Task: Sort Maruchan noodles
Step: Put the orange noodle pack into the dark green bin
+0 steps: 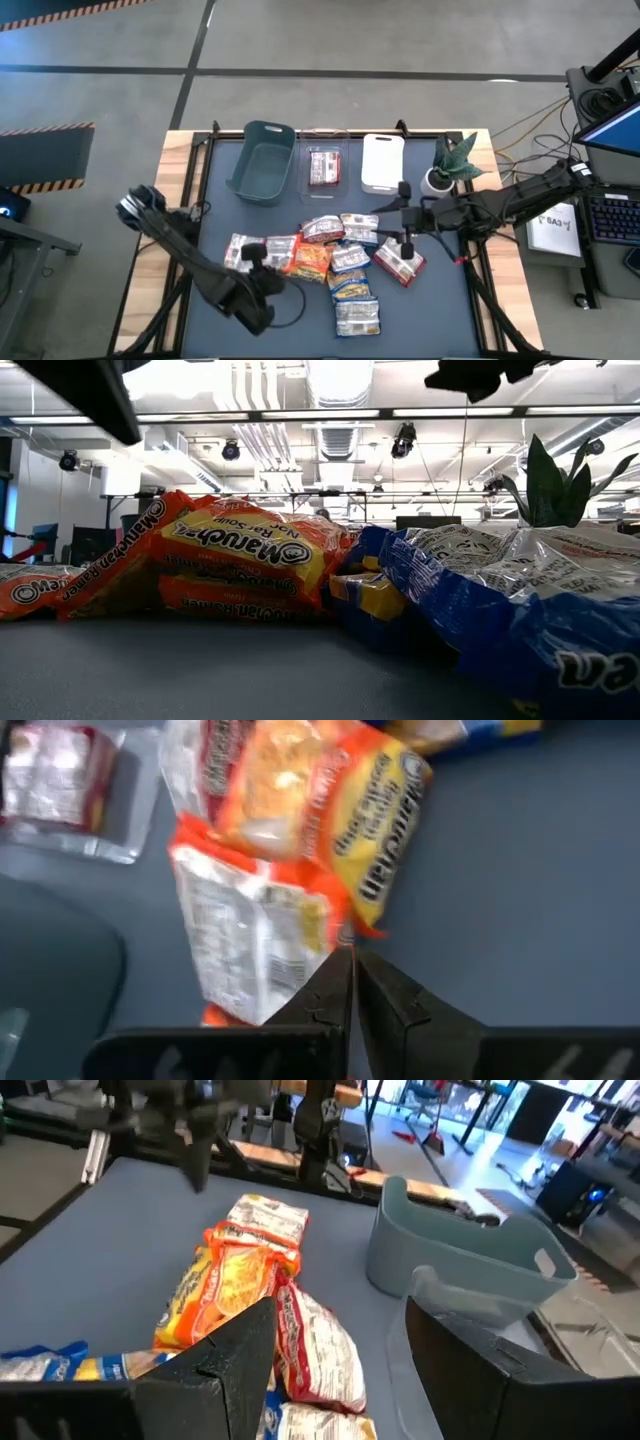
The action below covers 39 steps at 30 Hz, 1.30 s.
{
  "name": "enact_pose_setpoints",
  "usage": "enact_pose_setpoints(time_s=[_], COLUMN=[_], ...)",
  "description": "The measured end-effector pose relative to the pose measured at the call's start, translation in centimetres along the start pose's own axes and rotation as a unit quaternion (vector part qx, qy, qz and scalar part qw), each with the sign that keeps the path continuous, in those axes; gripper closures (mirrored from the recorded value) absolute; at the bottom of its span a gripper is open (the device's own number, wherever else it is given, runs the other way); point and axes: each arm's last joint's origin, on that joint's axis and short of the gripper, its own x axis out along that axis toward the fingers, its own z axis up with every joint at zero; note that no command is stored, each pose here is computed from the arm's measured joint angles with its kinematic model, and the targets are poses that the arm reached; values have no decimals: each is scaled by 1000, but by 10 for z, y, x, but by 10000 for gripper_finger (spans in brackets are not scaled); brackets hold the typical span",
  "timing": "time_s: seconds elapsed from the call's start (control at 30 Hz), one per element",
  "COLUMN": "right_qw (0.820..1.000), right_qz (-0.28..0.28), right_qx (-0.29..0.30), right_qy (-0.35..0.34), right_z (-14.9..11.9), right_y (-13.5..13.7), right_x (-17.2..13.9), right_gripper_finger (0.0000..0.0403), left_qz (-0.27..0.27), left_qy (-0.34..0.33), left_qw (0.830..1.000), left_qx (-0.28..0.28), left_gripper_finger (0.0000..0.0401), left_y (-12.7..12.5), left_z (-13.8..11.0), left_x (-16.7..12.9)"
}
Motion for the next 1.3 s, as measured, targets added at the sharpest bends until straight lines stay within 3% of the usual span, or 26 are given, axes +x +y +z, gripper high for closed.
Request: enact_pose_setpoints(time_s=[0.2, 0.37, 0.57, 0.77, 0.87, 1.13, 1.3], right_qw=[1000, 1000, 1000, 1000, 1000, 1000, 1000], right_qz=[3, 1, 0, 1, 1, 0, 0], right_qx=[-7, -11, -16, -16, -16, -17, -19], right_qy=[-10, -20, -23, -22, -22, -22, -22], right_z=[3, 5, 6, 6, 6, 6, 6], right_y=[-2, -3, -3, -3, -3, -3, -3], right_x=[-5, -7, -8, -8, -8, -8, -8], right_gripper_finger=[193, 193, 193, 193, 193, 193, 193], left_qz=[10, 11, 15, 49, 67, 128, 150], left_qy=[7, 7, 7, 2, 15, 49, 23], left_qw=[999, 997, 997, 997, 996, 988, 984], left_qx=[-44, -73, -76, -64, -56, -73, -88], left_gripper_finger=[397, 362, 278, 178, 149, 140, 140], left_y=[-14, -15, -16, -35, -41, -43, -41], left_z=[-4, -7, -8, -12, -16, -33, -39], left_x=[10, 9, 11, 34, 45, 62, 66])
